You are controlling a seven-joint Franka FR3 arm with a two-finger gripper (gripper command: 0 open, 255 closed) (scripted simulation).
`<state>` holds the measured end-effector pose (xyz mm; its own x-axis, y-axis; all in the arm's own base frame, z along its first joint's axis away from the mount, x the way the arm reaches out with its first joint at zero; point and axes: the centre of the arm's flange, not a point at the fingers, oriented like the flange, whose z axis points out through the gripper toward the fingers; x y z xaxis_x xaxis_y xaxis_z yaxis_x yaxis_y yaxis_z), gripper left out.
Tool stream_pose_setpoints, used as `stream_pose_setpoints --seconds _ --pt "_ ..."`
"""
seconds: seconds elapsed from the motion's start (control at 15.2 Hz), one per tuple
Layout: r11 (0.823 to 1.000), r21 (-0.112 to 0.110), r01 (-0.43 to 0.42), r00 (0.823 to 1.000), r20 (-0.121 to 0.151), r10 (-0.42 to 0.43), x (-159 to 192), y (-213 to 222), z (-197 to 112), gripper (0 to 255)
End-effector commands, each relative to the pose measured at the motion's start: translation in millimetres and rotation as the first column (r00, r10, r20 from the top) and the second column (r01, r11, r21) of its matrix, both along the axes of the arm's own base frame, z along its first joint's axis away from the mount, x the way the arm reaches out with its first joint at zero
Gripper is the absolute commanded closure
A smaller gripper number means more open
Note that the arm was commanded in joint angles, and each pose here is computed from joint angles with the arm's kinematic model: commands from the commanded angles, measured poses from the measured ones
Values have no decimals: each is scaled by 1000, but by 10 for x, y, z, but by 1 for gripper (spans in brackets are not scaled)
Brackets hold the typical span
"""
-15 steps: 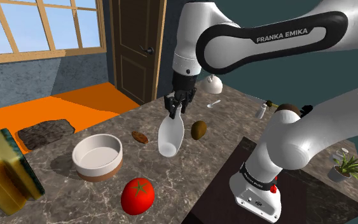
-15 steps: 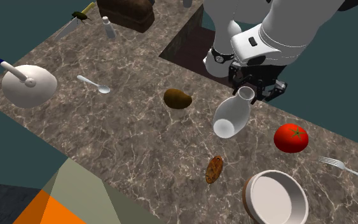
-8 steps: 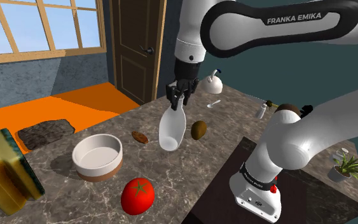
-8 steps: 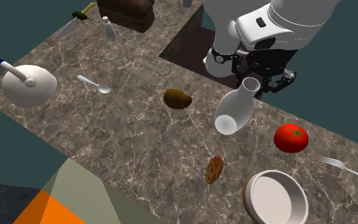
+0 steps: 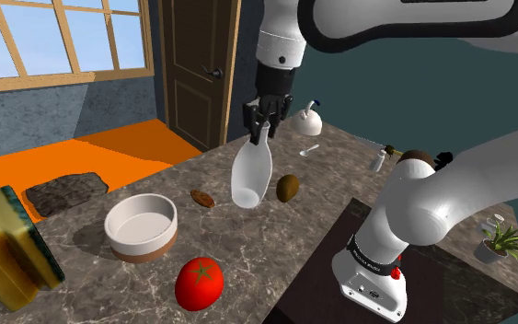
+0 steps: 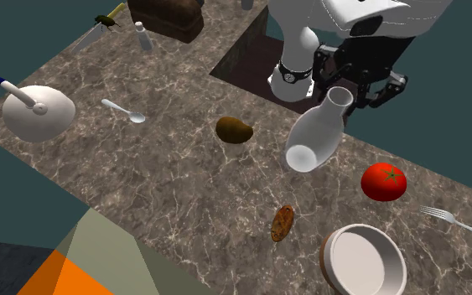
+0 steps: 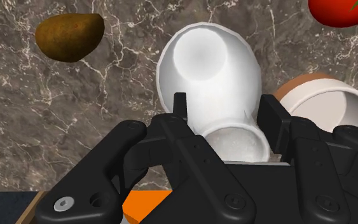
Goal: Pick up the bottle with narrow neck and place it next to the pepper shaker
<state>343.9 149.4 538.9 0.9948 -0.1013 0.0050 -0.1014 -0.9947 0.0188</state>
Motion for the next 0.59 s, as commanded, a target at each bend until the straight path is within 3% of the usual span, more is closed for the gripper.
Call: stream_pose_setpoints --seconds 0.0,0.53 --pt "1000 0 0 1000 0 0 4 2 113 255" --pt "1000 0 0 1000 0 0 4 2 536 255"
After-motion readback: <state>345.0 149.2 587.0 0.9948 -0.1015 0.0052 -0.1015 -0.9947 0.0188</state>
